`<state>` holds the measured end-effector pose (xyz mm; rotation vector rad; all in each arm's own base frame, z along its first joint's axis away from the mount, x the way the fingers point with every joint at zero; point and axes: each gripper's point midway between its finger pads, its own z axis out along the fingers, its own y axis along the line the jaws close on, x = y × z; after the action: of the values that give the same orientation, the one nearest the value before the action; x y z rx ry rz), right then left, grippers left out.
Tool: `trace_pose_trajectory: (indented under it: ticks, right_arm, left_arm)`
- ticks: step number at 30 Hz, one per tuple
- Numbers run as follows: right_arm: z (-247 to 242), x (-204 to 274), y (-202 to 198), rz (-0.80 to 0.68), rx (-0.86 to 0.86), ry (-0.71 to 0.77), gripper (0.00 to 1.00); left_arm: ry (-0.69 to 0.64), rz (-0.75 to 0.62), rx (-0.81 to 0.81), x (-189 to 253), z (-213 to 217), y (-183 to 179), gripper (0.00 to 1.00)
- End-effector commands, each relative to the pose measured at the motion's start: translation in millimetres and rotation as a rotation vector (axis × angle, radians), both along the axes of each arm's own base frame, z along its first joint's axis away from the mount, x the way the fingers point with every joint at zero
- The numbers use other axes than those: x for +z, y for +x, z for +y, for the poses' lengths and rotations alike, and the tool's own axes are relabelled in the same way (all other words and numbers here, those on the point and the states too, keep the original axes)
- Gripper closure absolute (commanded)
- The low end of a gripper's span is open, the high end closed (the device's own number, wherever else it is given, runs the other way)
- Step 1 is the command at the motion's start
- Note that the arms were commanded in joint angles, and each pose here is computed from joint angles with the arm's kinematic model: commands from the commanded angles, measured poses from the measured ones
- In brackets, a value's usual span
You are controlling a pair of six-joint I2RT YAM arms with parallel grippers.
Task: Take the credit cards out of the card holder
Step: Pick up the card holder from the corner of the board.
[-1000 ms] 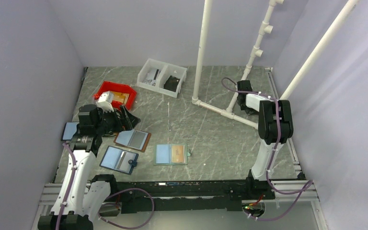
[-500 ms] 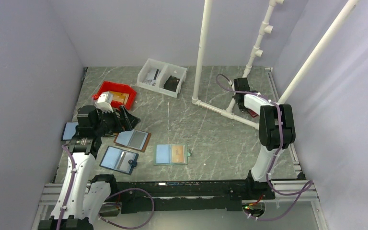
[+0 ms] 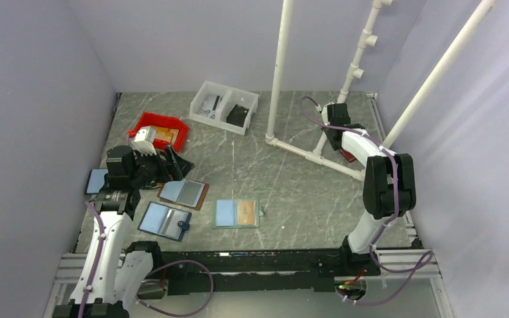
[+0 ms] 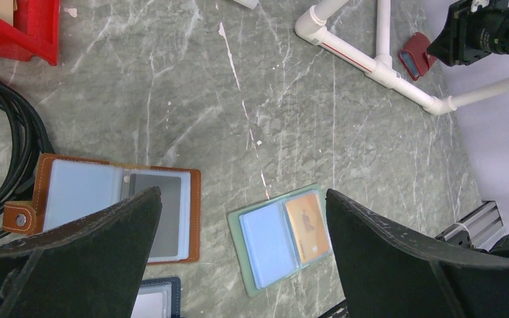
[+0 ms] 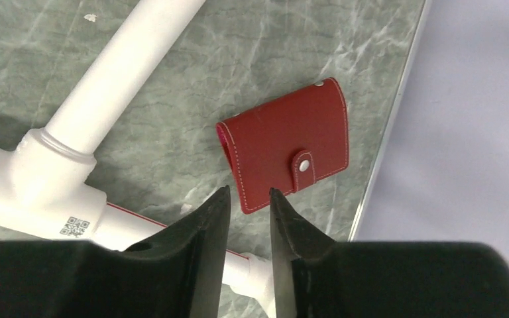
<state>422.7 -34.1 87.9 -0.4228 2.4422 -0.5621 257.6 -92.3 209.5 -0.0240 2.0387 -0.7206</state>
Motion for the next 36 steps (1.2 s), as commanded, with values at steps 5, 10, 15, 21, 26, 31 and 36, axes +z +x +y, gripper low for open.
trace_pose_trajectory:
  ticks: [5, 10, 15, 21, 26, 31, 36]
  right_arm:
    - [-6.5, -24.5, -3.9, 0.085, 0.031, -0.046, 0.47]
    - [-19.7, -41.1, -6.5, 0.133, 0.012, -0.078, 0.49]
    - [-30.4, -48.7, -5.9, 0.148, -0.014, -0.117, 0.5]
    - [-36.5, -57.3, -6.3, 0.168, -0.025, -0.135, 0.51]
    - [-38.7, -63.0, -6.8, 0.182, -0.024, -0.149, 0.63]
    - [-39.5, -61.9, -7.7, 0.182, -0.019, -0.154, 0.8]
    - [-38.1, -41.5, -5.8, 0.129, -0.014, -0.147, 0.97]
  left_arm:
    - [0.004, -0.044, -0.029, 8.3, -3.4, 1.5, 0.01]
    - [0.004, -0.046, -0.03, 8.3, -3.5, 1.0, 0.01]
    - [0.0, -0.05, -0.035, 9.4, -4.4, 0.4, 0.01]
    - [-0.002, -0.055, -0.038, 10.5, -5.1, 0.1, 0.01]
    - [-0.003, -0.056, -0.041, 10.9, -5.5, 0.1, 0.01]
    - [-0.003, -0.059, -0.04, 11.4, -5.4, -0.1, 0.01]
    - [-0.008, -0.054, -0.046, 10.5, -6.5, -0.3, 0.0]
